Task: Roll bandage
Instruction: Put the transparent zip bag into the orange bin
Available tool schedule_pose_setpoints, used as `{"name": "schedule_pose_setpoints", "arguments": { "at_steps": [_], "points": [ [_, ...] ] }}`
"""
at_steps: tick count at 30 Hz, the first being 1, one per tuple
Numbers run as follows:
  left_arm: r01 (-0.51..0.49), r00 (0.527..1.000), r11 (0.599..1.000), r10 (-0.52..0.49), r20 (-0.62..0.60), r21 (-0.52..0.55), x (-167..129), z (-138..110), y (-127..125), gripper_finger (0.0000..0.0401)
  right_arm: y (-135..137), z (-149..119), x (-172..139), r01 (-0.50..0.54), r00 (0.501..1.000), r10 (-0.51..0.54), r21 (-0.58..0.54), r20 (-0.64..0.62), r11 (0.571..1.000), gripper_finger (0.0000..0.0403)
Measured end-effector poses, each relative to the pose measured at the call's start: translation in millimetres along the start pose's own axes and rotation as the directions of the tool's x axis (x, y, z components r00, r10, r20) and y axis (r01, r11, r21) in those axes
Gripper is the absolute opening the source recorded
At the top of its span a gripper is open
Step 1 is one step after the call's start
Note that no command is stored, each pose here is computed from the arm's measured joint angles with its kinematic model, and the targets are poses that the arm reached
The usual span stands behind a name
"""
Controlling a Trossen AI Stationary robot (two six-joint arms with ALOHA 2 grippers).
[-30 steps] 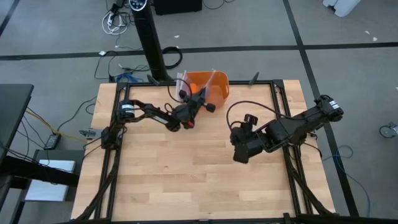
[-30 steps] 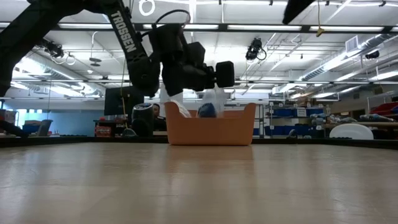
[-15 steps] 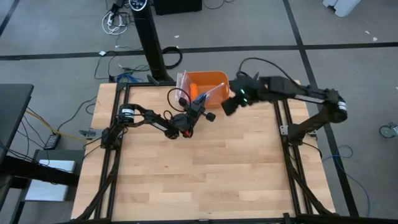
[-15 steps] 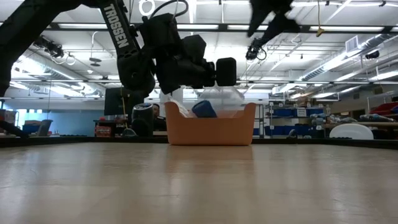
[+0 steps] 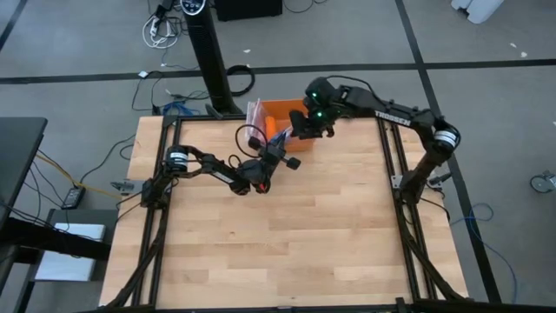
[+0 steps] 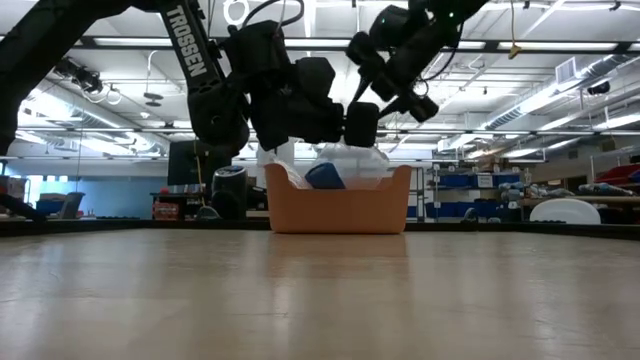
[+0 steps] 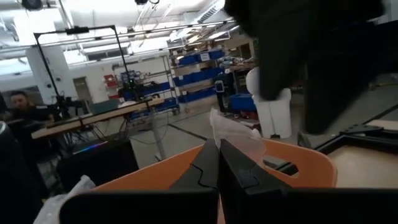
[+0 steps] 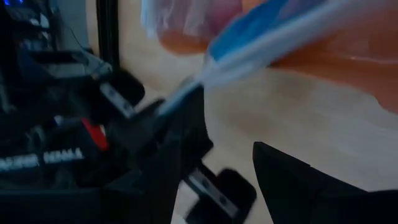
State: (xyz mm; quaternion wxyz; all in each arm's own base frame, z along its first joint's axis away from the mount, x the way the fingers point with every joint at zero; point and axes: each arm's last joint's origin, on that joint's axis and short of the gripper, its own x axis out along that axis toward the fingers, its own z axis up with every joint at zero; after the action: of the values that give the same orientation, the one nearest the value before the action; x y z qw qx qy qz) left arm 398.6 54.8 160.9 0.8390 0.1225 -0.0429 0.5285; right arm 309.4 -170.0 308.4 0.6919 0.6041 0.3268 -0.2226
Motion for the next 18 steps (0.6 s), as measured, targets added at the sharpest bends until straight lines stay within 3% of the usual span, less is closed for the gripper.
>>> {"name": "schedule_pose_setpoints", "arguments": {
  "at_steps": [8, 13, 18],
  "points": [
    [0.003, 1.000, 0.998, -0.003, 0.000, 0.059, -2, 1, -1, 0.0001, -7, 33, -8, -0.107, 0.988, 0.088, 0.163, 0.124, 0.981, 0.0202],
    [0.018, 1.000, 0.998, -0.019, 0.008, 0.060, -2, 1, -2, 0.0001, -17, 37, -11, -0.069, 0.992, 0.038, 0.277, 0.116, 0.958, 0.0201],
    [0.035, 0.999, 0.998, -0.036, 0.017, 0.060, -2, 1, -2, 0.0001, -21, 35, -8, -0.023, 0.994, -0.013, 0.322, 0.108, 0.946, 0.0199]
  ]
}}
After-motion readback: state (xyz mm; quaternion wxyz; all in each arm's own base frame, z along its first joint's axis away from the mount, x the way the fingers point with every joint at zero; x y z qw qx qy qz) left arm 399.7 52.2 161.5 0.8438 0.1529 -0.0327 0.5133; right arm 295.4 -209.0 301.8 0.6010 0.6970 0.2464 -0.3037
